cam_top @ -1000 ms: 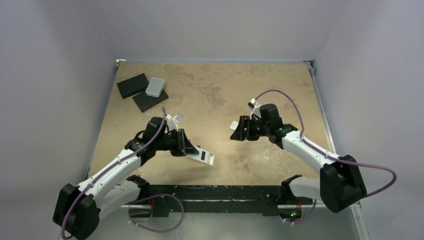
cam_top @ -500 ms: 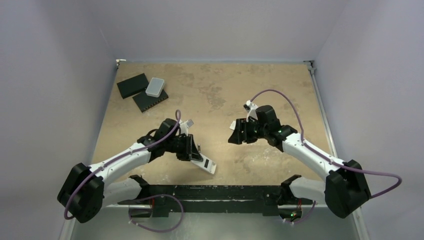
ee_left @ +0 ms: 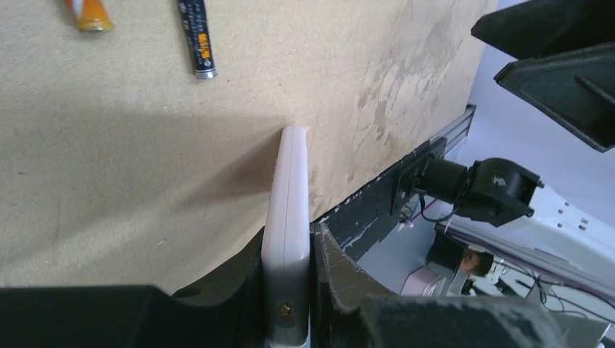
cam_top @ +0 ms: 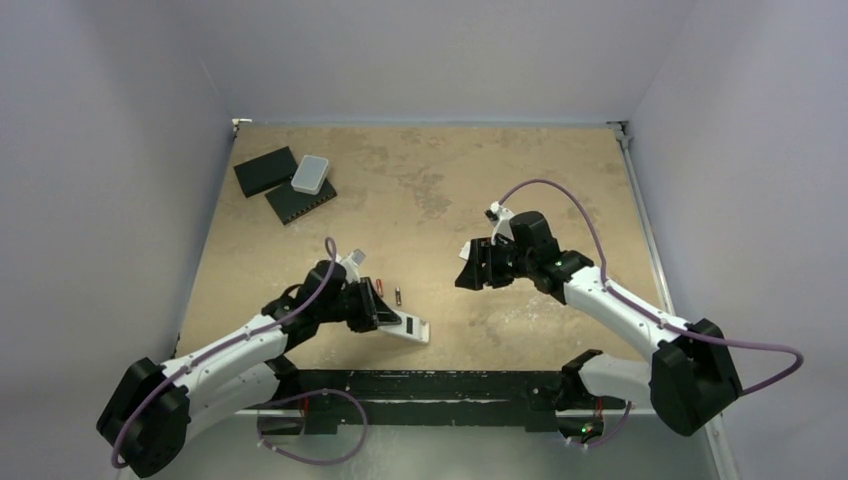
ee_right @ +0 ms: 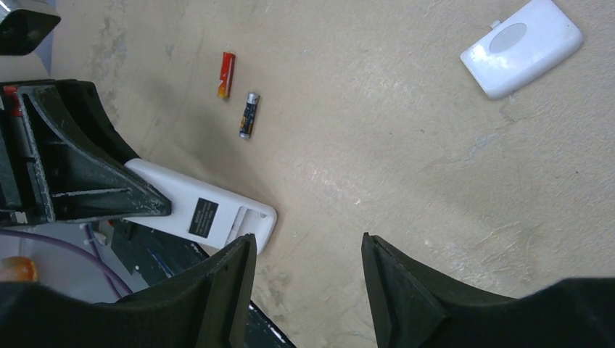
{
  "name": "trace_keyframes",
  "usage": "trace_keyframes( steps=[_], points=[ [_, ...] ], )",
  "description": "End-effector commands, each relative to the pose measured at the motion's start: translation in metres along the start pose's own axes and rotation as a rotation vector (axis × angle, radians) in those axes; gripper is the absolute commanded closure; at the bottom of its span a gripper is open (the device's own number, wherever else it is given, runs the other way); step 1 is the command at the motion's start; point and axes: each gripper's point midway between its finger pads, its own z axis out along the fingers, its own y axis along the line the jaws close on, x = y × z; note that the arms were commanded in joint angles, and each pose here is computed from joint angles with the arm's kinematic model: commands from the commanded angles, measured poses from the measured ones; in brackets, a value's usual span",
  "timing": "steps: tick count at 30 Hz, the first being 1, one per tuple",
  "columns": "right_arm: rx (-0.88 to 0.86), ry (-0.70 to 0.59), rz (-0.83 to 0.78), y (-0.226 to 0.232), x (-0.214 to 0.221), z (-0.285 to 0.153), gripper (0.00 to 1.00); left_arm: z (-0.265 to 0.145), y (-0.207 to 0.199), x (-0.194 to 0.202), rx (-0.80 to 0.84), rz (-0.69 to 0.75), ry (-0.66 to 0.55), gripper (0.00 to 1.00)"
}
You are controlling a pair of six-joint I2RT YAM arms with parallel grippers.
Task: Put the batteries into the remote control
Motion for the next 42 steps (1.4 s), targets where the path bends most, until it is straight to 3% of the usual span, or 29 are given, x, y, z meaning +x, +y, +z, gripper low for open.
trace_keyframes(
  steps=[1,7,11,18,42],
  points=[
    [-0.002,-0.026,-0.036,0.002,-0.007,0.000,0.37,-0.002,-0.001,-0.016,0.031,-0.108,-0.137,1.00],
    [0.001,-0.026,-0.043,0.001,-0.005,-0.001,0.37,-0.003,0.016,-0.017,0.040,-0.229,-0.226,0.99],
    [-0.004,-0.022,-0.044,0.001,-0.003,-0.001,0.37,0.000,0.018,-0.019,0.043,-0.239,-0.239,0.87],
    [-0.002,-0.020,-0.048,0.001,0.000,-0.003,0.36,0.009,0.025,-0.012,0.010,-0.222,-0.199,0.62],
    [-0.019,0.015,-0.059,0.011,0.002,-0.004,0.34,-0.018,0.034,-0.003,-0.226,-0.033,-0.091,0.28]
  ],
)
